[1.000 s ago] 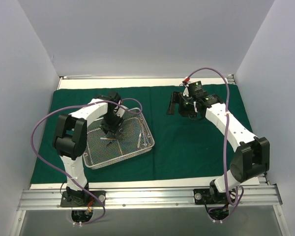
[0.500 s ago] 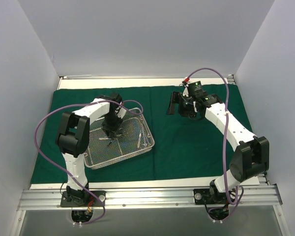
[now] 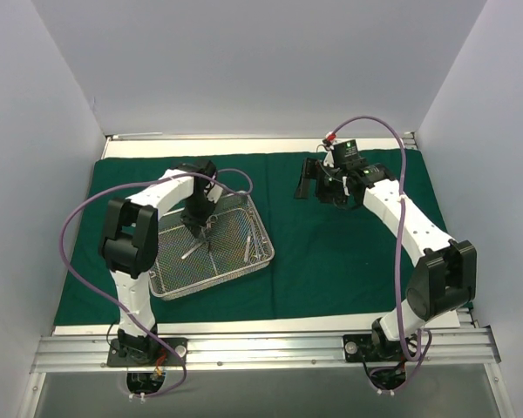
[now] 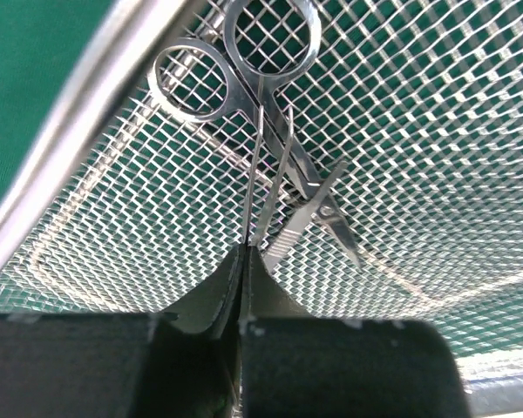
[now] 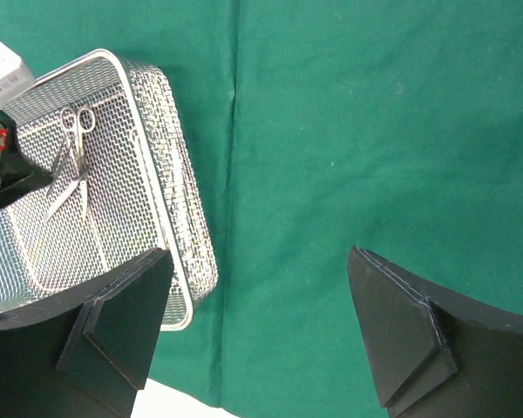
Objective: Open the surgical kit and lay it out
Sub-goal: Pick up the medical item from the container, then place the medical item in the surgical kit, then pick up the medical item from the container.
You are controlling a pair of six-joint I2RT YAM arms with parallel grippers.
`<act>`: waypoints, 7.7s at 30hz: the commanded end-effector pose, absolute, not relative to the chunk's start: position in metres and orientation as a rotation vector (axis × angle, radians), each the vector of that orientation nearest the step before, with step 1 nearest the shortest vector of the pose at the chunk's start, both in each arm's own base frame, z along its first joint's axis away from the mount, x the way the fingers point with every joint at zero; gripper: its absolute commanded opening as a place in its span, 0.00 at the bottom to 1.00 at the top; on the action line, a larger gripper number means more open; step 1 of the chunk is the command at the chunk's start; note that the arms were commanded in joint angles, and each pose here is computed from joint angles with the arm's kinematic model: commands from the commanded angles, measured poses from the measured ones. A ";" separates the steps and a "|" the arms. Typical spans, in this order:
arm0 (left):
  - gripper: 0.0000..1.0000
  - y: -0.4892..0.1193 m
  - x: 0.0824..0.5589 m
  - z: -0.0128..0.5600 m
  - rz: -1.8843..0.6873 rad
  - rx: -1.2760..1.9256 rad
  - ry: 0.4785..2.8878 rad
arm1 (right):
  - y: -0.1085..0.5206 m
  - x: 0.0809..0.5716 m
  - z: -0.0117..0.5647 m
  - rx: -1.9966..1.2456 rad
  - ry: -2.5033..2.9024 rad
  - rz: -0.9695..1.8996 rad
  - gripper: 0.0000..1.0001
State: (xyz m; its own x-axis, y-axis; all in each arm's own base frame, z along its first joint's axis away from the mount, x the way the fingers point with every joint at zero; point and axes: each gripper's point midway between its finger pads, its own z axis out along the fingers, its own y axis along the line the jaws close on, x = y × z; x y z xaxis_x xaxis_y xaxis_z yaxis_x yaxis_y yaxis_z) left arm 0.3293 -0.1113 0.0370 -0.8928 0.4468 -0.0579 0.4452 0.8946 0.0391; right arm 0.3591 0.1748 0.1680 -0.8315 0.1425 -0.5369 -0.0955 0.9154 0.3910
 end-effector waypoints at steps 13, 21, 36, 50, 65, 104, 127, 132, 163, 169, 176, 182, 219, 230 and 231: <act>0.02 -0.198 0.318 0.156 -0.694 0.420 2.771 | 0.235 0.356 0.210 -0.204 2.407 0.798 0.83; 0.02 -0.284 0.314 0.258 -1.462 0.441 2.249 | 0.290 0.317 0.280 -0.362 2.070 1.339 0.75; 0.02 -0.320 0.281 0.328 -2.025 0.465 1.805 | 0.284 0.283 0.317 -0.432 1.919 1.468 0.71; 0.02 -0.329 0.263 0.327 -2.103 0.527 1.804 | 0.282 0.287 0.323 -0.415 1.880 1.524 0.58; 0.02 -0.334 0.259 0.320 -2.154 0.534 1.801 | 0.279 0.285 0.325 -0.399 1.867 1.589 0.11; 0.94 -0.175 0.335 0.205 -0.735 0.217 2.443 | -0.012 0.403 0.141 0.110 2.584 -0.207 0.00; 0.94 -0.135 0.348 0.178 -0.544 0.161 2.508 | -0.084 0.387 0.021 0.233 2.857 -0.461 0.00; 0.98 -0.134 0.341 0.169 -0.552 0.169 2.549 | -0.080 0.389 0.013 0.223 2.873 -0.435 0.00; 0.96 -0.114 0.334 0.133 -0.448 0.090 2.698 | -0.060 0.412 0.092 0.311 2.700 -0.423 0.46; 0.81 -0.118 0.330 0.109 -0.465 0.024 2.810 | -0.043 0.411 0.130 0.420 2.646 -0.320 0.52; 0.71 -0.135 0.327 0.091 -0.300 0.018 2.879 | 0.020 0.406 0.151 0.296 2.631 -0.099 0.53; 0.68 -0.165 0.323 0.084 -0.342 0.048 2.901 | 0.042 0.392 0.160 0.270 2.609 0.062 0.54; 0.50 -0.151 0.329 0.062 -0.113 0.052 2.943 | 0.059 0.367 0.167 0.237 2.584 0.210 0.54; 0.53 -0.178 0.336 0.070 -0.285 0.046 2.892 | 0.062 0.371 0.165 0.229 2.587 0.223 0.54; 0.53 -0.177 0.339 0.070 -0.271 0.055 2.884 | 0.062 0.371 0.165 0.227 2.587 0.225 0.54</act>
State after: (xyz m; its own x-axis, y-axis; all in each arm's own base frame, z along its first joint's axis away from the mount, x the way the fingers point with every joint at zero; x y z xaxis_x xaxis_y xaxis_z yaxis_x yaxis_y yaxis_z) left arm 0.3195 -0.1700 0.0506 -0.9875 0.0280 -0.1551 0.0518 0.9871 -0.1516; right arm 0.3740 0.0605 0.1562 -0.8546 0.1970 -0.4804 0.1185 0.9748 0.1889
